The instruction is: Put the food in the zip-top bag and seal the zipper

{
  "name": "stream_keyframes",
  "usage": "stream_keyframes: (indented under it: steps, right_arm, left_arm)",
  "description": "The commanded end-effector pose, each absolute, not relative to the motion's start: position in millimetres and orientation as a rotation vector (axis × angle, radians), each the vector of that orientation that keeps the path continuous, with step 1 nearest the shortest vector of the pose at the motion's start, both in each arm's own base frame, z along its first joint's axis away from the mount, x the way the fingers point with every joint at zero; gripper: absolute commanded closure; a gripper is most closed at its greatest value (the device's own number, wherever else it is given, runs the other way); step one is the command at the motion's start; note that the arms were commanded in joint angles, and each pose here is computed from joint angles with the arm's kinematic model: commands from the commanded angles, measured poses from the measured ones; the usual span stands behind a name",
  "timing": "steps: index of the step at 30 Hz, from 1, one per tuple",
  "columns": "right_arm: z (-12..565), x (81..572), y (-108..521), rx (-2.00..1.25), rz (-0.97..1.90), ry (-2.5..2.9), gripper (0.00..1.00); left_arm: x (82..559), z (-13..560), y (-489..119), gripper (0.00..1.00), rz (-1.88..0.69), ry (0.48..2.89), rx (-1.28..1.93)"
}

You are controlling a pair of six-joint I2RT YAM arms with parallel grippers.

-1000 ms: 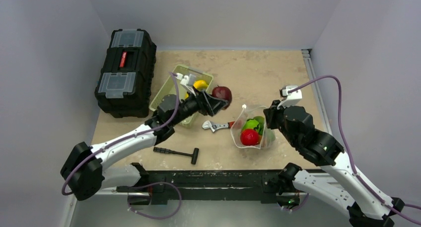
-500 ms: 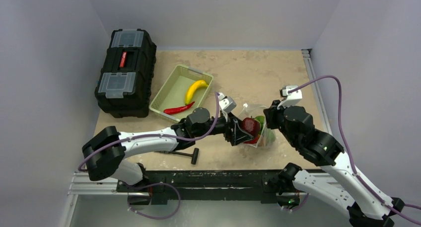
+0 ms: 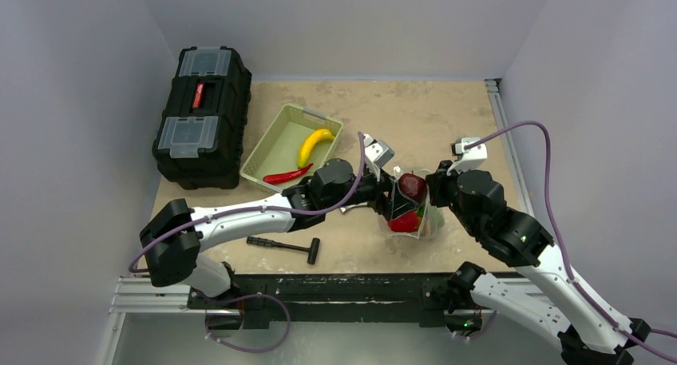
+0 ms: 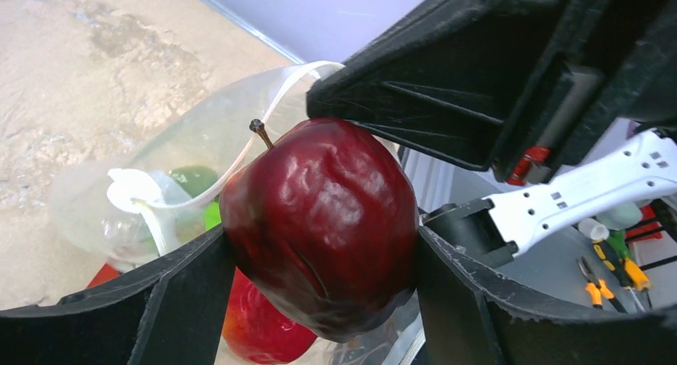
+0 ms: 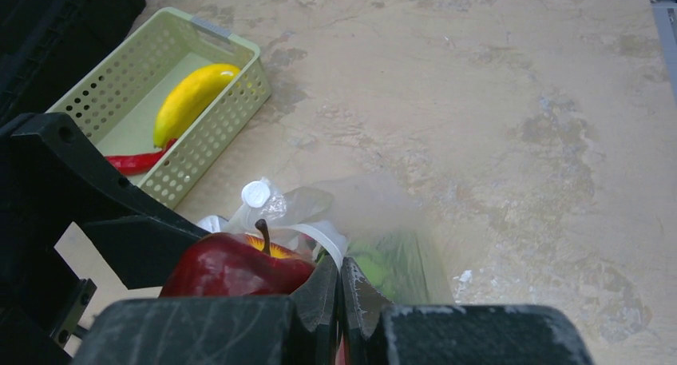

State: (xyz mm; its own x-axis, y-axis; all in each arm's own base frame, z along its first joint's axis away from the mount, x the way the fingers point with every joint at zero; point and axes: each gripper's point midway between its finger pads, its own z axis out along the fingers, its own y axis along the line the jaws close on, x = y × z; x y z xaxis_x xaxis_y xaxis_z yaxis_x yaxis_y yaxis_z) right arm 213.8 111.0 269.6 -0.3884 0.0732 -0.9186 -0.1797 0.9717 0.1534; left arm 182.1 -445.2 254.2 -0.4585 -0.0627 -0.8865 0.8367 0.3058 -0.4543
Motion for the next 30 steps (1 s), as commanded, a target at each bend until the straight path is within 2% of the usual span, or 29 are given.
stream_keyframes:
  steps: [1, 8, 12, 21, 30]
  right_arm:
    - [279.5, 218.1, 115.2, -0.072, 0.29, 1.918, 1.0]
    - [279.2, 217.8, 112.9, -0.059, 0.283, 1.921, 1.0]
    - [278.0, 217.2, 112.8, -0.063, 0.282, 1.925, 1.0]
    - [278.5, 218.0, 116.5, -0.069, 0.297, 1.923, 1.0]
    - [278.7, 215.7, 116.2, -0.071, 0.308, 1.922, 1.0]
  left_arm:
    - [197.3, 271.6, -453.0, 0.42, -1.201, 1.685, 0.699]
    - [202.5, 261.7, -460.0, 0.27, -1.175, 1.753, 0.684]
    - [204.8, 259.1, -464.8, 0.01, -1.178, 1.769, 0.676]
    - [196.5, 263.0, -462.9, 0.0, -1.207, 1.765, 0.695]
    - [185.7, 269.6, -431.3, 0.03, -1.175, 1.713, 0.707]
